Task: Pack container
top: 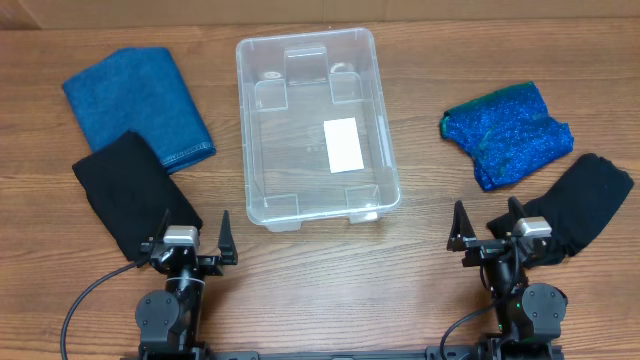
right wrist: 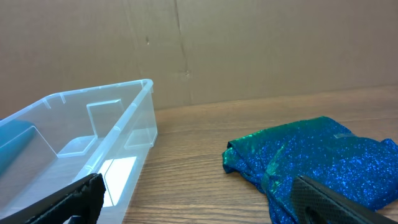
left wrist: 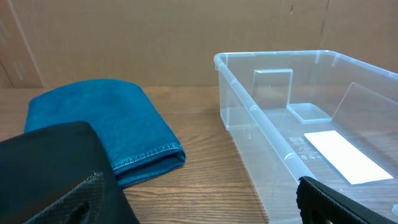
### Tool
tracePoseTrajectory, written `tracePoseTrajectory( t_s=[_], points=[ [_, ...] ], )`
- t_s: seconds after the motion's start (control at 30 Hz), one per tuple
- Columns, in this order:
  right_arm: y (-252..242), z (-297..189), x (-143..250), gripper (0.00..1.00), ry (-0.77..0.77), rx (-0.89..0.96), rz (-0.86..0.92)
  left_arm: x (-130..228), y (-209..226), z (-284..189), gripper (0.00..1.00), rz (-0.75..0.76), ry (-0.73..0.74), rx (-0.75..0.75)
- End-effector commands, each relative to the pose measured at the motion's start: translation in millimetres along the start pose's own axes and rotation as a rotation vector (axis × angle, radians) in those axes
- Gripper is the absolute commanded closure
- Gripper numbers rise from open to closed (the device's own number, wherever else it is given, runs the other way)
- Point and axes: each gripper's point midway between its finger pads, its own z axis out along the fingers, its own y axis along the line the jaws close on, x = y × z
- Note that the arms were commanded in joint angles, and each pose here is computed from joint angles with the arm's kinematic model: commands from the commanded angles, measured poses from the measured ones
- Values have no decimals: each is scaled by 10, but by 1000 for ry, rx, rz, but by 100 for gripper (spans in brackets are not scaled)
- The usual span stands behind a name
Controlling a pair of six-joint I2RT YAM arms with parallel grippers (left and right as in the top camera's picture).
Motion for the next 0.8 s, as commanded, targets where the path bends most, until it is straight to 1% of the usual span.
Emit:
tracePoseTrajectory(
  t_s=[0.0, 0.23, 0.33, 0.43, 0.5, 0.6, 0.77],
  points=[
    [-9, 4, 23, 0, -1, 5, -2, -5, -2, -4, 0, -5, -6, -1],
    [-8, 4, 18, 0, -3, 5, -1, -5, -2, -4, 0, -5, -6, -1],
    [-10, 3, -45, 0, -29, 5, 100, -9, 6, -4, 0, -7, -8, -6],
    [-108, -4, -79, 0, -47, 62, 177, -51, 19, -5, 0, -68, -25, -12],
    [-148, -25, -189, 0, -74, 89, 186, -149, 16, -18, 0, -108, -53, -9],
    [-190, -61, -403, 0, -110, 127, 185, -366, 24, -67, 0, -106, -94, -14],
    [-266, -62, -756, 0, -98, 207, 188, -766, 84, -110, 0, -107, -125, -52]
  ],
)
